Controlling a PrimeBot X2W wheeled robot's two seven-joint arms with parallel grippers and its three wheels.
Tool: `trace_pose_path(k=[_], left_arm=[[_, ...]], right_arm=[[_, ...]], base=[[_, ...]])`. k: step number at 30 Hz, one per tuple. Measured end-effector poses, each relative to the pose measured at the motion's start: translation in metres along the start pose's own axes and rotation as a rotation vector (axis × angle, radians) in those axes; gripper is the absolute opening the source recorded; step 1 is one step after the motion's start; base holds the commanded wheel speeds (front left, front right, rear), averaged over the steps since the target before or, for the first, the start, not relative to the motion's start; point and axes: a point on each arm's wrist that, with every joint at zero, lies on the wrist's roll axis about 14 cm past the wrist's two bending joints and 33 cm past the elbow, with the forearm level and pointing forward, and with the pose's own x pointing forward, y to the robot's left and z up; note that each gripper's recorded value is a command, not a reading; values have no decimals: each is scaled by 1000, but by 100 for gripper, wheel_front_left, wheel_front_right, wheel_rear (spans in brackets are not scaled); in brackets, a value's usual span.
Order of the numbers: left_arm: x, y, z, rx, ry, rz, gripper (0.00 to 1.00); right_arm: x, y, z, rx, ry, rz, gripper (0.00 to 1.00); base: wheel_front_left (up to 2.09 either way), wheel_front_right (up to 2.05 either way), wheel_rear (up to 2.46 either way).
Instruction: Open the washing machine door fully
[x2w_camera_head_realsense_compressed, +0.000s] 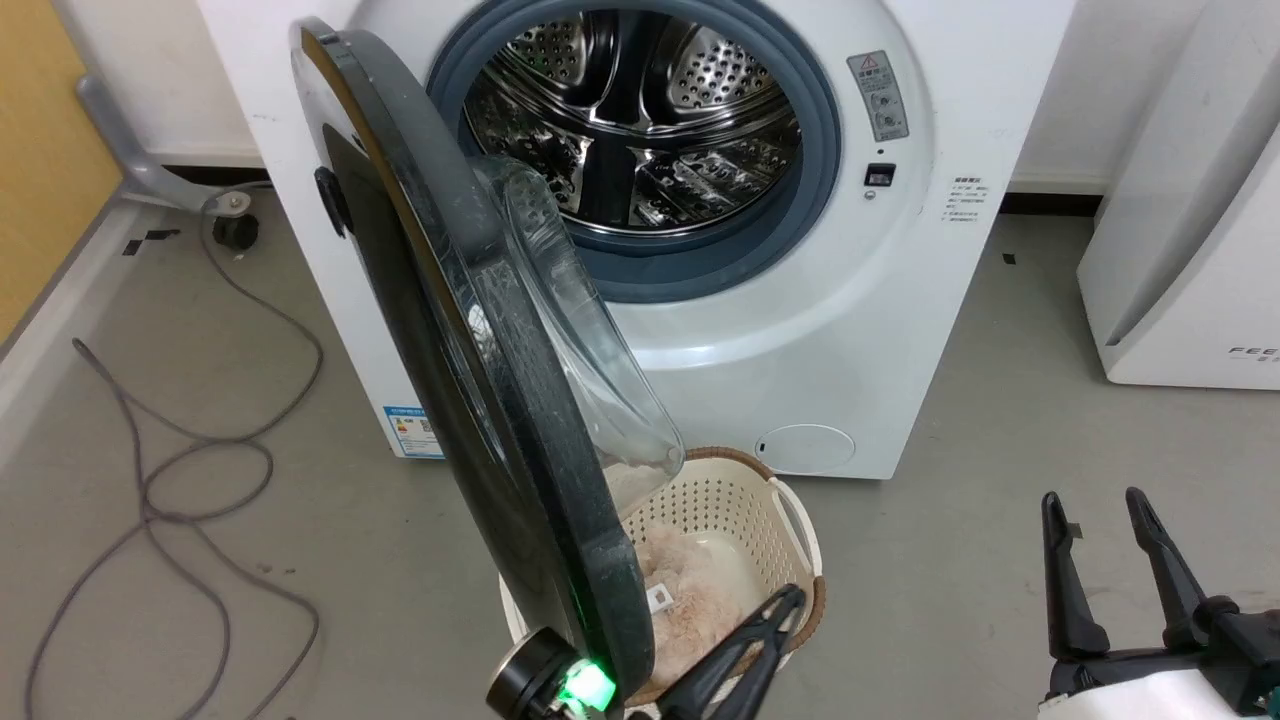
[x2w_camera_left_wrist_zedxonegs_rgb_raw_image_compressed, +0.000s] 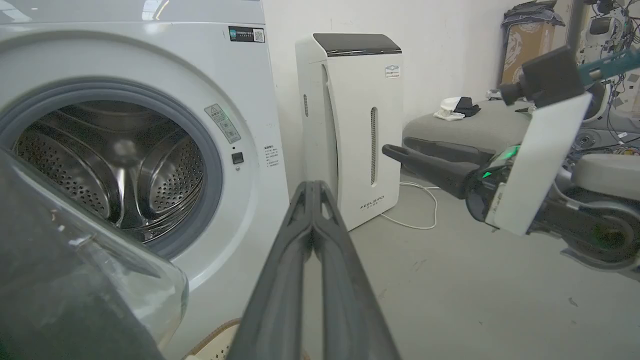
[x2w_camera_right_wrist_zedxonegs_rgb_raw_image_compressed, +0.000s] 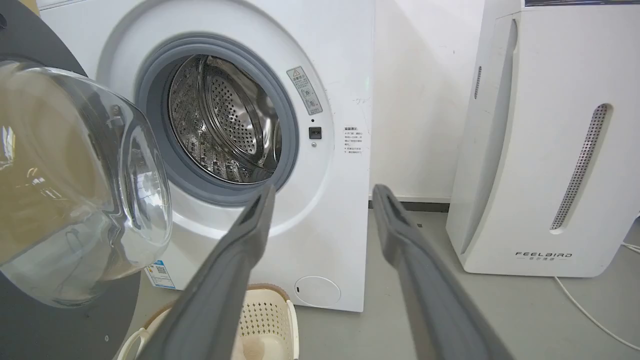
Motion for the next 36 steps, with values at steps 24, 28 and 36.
trace_pose_path(k=[24,28,36], left_arm=[[-43,61,-47,-29,171,295,0],[-54,66,-44,-24,171,338,0],[-77,84,-35,5,166,444,0]], right_arm=[[23,38,-22,19,49,117,100],[28,51,-22,26,46,155,100],[38,82,-24,44,47,241,100]], base=[[0,0,0],[0,0,0],[0,0,0]])
